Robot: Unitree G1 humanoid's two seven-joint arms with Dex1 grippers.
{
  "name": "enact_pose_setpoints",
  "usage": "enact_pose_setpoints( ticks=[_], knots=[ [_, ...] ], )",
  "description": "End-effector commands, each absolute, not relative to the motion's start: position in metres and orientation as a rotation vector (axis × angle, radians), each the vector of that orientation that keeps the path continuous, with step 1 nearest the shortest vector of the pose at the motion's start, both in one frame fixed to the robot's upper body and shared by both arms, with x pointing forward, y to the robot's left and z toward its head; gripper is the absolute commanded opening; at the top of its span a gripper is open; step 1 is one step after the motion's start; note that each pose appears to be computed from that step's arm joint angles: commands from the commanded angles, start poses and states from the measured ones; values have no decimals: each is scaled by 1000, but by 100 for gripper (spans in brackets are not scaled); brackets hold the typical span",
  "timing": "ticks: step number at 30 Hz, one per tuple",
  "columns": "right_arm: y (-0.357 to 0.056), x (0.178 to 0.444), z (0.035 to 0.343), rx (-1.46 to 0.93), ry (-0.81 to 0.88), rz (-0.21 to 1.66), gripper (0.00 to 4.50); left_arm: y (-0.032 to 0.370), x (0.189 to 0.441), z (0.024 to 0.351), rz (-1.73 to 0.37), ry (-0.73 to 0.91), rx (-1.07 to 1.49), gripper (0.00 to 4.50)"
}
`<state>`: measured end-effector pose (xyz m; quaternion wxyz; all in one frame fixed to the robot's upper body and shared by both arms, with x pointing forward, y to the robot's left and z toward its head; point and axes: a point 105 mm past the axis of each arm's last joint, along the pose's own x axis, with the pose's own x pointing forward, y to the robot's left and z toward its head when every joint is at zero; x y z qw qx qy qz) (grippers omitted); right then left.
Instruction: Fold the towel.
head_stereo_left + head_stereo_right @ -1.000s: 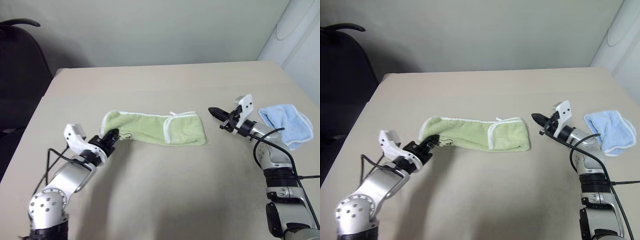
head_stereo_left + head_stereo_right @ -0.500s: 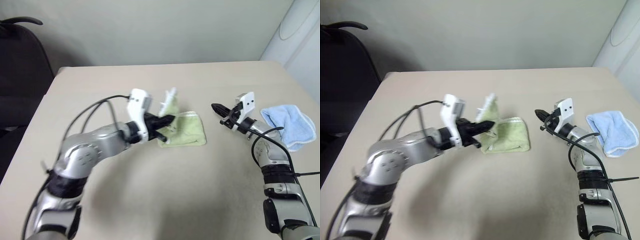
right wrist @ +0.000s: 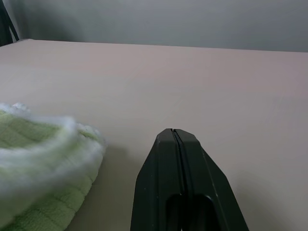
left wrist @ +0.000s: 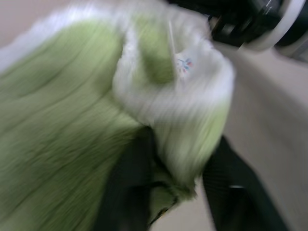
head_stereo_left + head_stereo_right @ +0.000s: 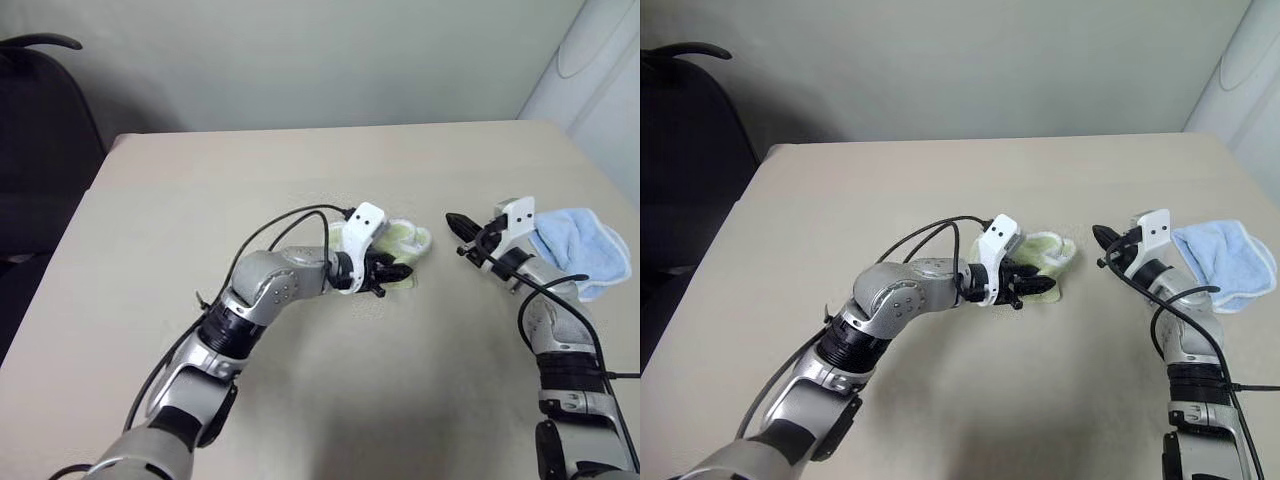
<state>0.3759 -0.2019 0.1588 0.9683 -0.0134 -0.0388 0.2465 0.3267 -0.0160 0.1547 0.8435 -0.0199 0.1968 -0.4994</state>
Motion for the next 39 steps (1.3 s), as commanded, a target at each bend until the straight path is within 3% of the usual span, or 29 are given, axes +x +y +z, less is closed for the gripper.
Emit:
enact_pose_setpoints(
  ticks=[1, 4, 9, 12, 18, 21, 27, 31, 34, 39],
  knots=[
    [-208, 374, 180, -43, -142, 483, 0, -13, 326, 172, -1062, 353, -117, 323],
    [-207, 377, 183, -58, -140, 488, 0, -5, 326, 191, -1058, 270, -187, 432],
    [-199, 372, 201, -89, -166, 549, 0, 50, 347, 212, -851, 132, -202, 443],
    [-181, 364, 210, -100, -168, 653, 0, 78, 354, 215, -764, 88, -180, 388],
    [-132, 350, 202, -121, -101, 865, 0, 70, 352, 203, -824, 66, -89, 163],
    [-120, 353, 178, -143, -25, 885, 0, 60, 358, 174, -830, 139, -16, 52],
    [-126, 367, 105, -152, 222, 795, 0, 63, 372, 102, -732, 331, 144, 52],
    [-138, 369, 78, -172, 295, 747, 0, 64, 370, 82, -726, 359, 191, 52],
    [-143, 368, 79, -210, 272, 737, 0, 64, 371, 91, -719, 313, 128, 52],
    [-149, 364, 126, -139, 90, 742, 0, 78, 365, 148, -707, 144, -219, 52]
  ],
)
